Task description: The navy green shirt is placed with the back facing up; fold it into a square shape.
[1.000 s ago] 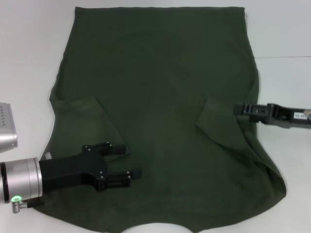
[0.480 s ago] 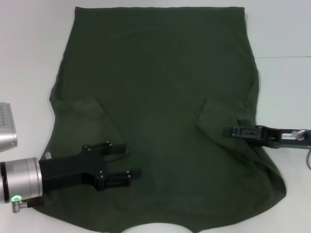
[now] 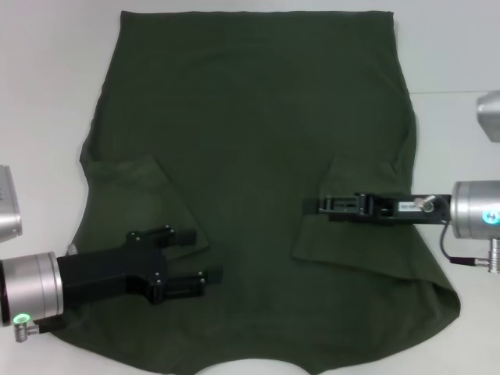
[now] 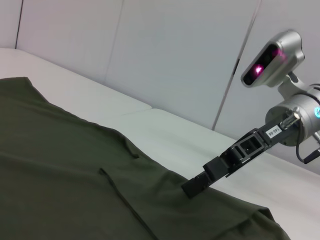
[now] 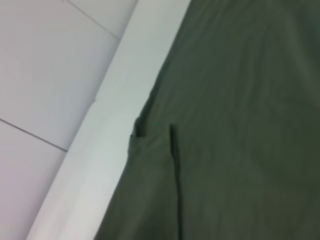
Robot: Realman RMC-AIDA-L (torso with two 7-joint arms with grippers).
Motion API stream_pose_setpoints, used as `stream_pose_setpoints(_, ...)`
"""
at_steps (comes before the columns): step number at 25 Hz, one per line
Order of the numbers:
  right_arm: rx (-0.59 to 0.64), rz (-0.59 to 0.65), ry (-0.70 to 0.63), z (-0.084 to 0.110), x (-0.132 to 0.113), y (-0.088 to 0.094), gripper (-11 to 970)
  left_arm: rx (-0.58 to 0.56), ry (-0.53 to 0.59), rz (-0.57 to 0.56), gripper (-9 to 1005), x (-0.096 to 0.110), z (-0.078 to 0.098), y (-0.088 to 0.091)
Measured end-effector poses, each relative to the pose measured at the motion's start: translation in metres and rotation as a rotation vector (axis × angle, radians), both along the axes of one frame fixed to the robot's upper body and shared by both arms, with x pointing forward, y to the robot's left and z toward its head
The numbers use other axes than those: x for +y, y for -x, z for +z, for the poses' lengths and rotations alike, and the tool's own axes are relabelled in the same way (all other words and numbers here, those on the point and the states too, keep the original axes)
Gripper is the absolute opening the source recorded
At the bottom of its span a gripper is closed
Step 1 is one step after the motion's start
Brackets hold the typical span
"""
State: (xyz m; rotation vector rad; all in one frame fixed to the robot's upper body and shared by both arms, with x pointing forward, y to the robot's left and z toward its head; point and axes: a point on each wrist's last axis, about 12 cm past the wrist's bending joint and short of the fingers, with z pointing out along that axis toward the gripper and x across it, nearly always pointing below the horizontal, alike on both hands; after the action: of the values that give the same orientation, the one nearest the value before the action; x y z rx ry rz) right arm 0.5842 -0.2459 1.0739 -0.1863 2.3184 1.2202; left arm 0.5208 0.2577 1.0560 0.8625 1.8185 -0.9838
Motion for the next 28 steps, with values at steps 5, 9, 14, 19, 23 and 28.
stream_pose_setpoints(5,-0.020,0.021,-0.018,0.008,0.005,-0.004,917,-0.002,0.003,0.002,859,0.001,0.001,0.000)
stream_pose_setpoints(9,-0.046,-0.005,-0.040,0.008,-0.004,-0.002,918,0.004,0.011,0.014,859,0.004,0.002,0.001)
stream_pose_setpoints(14,-0.133,-0.003,-0.112,0.009,-0.013,0.009,919,0.049,0.066,0.033,859,0.011,0.007,0.004)
stream_pose_setpoints(19,-0.211,0.025,-0.135,0.005,-0.015,0.022,920,0.099,0.104,0.048,859,0.024,0.015,0.010)
stream_pose_setpoints(23,-0.256,0.056,-0.125,-0.001,-0.009,0.028,921,0.136,0.070,0.083,859,0.037,0.016,0.013)
stream_pose_setpoints(28,-0.256,0.057,-0.121,-0.007,-0.003,0.028,921,0.163,0.018,0.163,858,0.059,0.016,0.018)
